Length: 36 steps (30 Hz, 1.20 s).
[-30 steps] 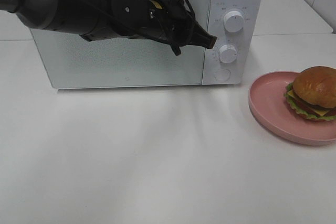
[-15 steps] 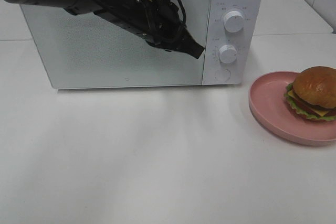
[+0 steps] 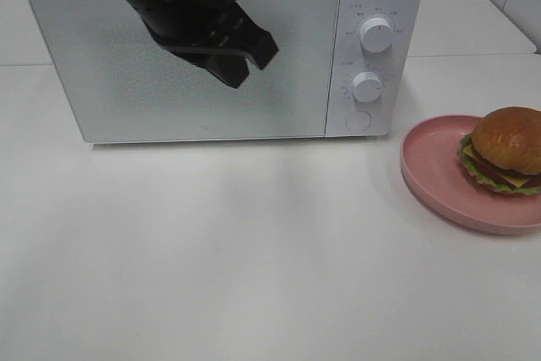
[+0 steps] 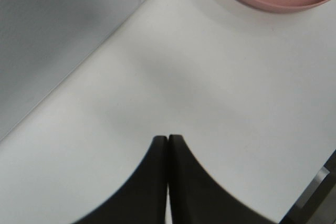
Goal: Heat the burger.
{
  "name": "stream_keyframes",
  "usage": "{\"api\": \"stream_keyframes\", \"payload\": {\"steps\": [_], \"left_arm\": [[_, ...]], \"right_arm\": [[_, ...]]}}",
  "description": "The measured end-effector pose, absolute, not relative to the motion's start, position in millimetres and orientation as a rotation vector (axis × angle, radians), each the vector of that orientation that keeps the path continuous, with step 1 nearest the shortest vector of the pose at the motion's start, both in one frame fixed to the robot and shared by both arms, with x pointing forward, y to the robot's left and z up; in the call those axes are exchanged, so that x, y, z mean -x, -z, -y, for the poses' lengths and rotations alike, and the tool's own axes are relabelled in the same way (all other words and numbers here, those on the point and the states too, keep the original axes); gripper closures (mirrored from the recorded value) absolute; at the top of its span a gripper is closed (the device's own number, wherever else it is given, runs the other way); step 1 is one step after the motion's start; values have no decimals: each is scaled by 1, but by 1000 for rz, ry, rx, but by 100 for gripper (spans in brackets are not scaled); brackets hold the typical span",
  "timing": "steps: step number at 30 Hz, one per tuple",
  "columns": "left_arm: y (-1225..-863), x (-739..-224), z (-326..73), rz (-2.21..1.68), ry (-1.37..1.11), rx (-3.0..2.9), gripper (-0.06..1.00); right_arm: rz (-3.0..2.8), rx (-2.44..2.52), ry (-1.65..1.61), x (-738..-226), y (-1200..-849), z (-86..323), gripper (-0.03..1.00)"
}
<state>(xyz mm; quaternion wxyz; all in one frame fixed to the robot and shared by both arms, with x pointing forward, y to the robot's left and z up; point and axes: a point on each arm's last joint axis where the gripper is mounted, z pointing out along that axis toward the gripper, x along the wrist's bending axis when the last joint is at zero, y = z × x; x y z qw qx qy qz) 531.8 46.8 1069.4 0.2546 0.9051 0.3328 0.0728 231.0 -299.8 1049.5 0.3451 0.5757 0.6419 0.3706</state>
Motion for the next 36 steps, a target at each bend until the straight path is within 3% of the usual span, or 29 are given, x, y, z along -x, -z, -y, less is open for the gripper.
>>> {"api": "stream_keyframes", "payload": {"steps": [10,25,36], "left_arm": [[-1101,-492,-109,-1132,-231,-2412,94],[-1105,-422,-259,-1627,-436,-2106,94],[-1087,-345,-291,-1738,-552,-1966,94]], "right_arm": [[-1667,-1495,-962,-231,-1049,300,20],[-1667,-1495,-962,-231,-1049,300,20],[-1667,-1495,-962,-231,-1049,300,20]]}}
